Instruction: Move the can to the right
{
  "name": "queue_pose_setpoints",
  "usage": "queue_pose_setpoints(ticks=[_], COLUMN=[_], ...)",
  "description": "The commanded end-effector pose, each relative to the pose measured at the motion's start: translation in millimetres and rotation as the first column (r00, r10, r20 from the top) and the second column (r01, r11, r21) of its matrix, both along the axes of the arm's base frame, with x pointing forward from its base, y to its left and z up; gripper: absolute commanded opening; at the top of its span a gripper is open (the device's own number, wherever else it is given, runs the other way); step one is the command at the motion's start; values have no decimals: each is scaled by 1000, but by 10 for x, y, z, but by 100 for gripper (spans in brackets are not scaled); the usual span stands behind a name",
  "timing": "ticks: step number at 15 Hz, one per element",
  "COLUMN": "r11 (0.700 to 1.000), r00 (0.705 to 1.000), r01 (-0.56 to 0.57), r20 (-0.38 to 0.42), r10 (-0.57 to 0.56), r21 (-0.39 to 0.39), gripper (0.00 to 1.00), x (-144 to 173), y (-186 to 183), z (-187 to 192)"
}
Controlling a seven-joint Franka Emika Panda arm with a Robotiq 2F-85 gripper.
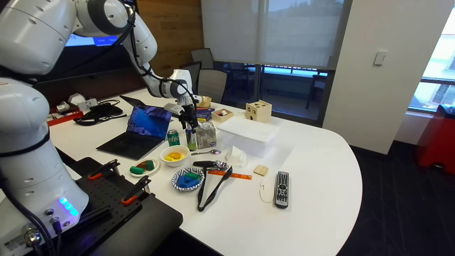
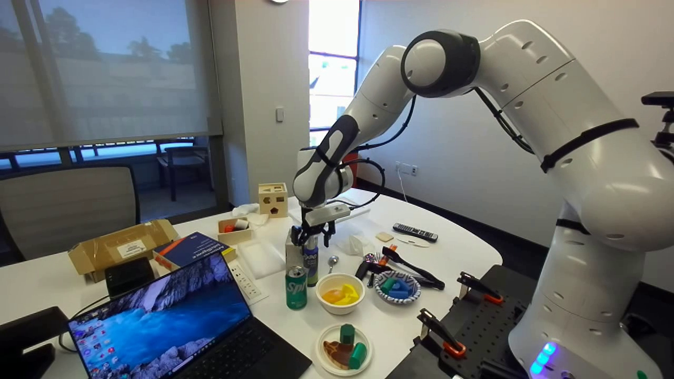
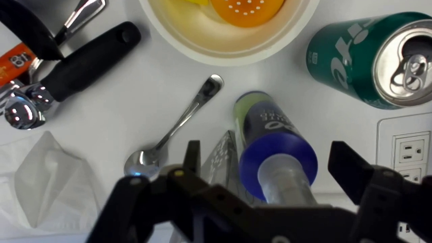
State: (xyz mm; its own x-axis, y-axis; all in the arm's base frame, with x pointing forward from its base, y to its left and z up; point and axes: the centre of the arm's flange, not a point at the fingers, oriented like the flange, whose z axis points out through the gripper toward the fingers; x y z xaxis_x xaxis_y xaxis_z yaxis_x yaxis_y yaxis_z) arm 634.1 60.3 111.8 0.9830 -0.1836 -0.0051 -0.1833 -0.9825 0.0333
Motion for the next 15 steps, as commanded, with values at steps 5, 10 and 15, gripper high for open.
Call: queue_pose_setpoints(ticks=[5,10,15], r11=[1000,1000,996], r00=[1000,1000,996], r01=[19,15,90], r20=[-2,0,10], r10=[-19,-15,-90], r21=[-13,-14,-17], gripper=[34,31,31], x=[139,92,-42], y=[91,122,-246], z=[-4,104,636])
